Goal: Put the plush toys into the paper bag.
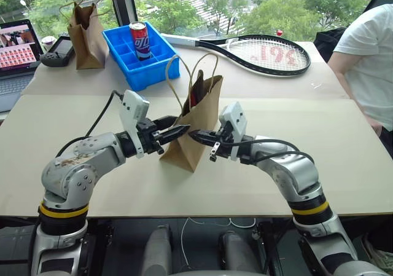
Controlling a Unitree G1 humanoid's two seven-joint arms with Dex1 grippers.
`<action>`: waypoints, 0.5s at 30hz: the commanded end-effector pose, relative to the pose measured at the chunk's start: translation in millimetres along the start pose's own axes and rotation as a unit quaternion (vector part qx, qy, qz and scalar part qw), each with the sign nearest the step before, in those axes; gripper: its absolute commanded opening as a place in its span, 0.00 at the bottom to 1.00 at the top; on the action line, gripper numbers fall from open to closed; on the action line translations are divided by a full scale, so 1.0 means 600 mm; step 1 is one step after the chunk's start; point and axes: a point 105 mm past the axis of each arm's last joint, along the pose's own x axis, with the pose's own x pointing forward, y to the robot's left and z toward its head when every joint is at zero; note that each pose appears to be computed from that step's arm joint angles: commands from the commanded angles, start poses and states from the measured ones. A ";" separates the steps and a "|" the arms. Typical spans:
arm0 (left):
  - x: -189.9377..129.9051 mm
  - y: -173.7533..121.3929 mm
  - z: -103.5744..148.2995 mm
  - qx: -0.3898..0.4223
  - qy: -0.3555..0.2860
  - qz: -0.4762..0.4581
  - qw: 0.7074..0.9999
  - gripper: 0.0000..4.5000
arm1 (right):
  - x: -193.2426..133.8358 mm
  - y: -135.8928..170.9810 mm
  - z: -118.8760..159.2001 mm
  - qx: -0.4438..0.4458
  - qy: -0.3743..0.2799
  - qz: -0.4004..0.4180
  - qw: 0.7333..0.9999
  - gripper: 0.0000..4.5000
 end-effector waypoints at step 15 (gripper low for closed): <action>0.015 -0.013 0.082 0.152 -0.016 -0.133 0.979 0.00 | -0.136 -0.051 0.004 -0.042 0.063 -0.069 0.995 0.00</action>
